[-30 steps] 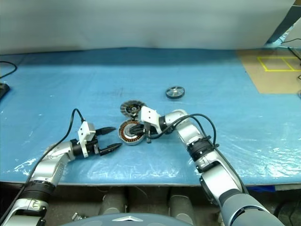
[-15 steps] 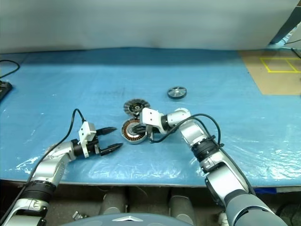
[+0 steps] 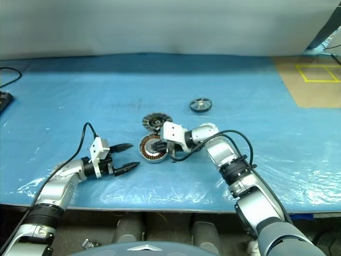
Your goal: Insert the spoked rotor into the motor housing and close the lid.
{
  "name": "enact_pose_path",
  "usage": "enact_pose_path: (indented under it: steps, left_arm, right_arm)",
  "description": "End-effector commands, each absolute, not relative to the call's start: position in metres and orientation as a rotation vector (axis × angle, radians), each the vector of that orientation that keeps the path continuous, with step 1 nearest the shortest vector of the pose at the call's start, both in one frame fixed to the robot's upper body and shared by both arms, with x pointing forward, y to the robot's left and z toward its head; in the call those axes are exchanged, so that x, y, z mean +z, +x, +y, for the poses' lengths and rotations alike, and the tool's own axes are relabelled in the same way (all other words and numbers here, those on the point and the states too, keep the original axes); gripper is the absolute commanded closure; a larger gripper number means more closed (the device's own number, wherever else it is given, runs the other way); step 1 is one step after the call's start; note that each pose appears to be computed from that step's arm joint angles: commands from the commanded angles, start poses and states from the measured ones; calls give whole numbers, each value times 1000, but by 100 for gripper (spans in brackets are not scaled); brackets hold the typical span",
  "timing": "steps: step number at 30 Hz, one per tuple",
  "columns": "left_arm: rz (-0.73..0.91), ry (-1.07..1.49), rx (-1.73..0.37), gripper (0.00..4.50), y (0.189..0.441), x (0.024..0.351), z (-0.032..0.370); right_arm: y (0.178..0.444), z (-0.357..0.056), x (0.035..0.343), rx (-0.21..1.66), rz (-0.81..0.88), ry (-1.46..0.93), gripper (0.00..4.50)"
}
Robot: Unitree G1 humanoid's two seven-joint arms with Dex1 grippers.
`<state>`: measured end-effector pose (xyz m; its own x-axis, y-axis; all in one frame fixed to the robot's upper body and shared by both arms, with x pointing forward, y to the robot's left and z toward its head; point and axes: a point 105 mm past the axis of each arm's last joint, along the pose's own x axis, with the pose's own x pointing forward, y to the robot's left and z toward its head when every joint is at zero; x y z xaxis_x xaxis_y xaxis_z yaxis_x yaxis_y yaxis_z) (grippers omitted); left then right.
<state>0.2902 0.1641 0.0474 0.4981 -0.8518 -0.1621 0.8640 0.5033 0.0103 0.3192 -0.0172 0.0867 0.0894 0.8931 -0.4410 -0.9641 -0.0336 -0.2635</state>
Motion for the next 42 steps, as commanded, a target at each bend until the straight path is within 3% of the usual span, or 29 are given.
enact_pose_path:
  steps: [1,2,6,9,21,33,42]
  left_arm:
    - [139,101,-1041,0,290,47,163]
    - [139,101,-1041,0,290,47,162]
    - [138,101,-1040,0,290,47,162]
    - [138,100,-1040,0,290,47,162]
    - [139,103,-1037,0,290,46,163]
    - [138,107,-1039,0,291,46,163]
    - [141,104,-1038,0,290,44,162]
  right_arm:
    - [322,-21,92,1484,169,-534,421]
    - [324,-21,93,1478,165,-534,401]
    - [323,-21,95,1481,147,-536,401]
    - [322,-20,98,1489,136,-527,448]
    - [320,-19,96,1498,130,-537,448]
    - [321,-14,117,1497,67,-483,448]
    - [321,-12,110,1493,81,-499,448]
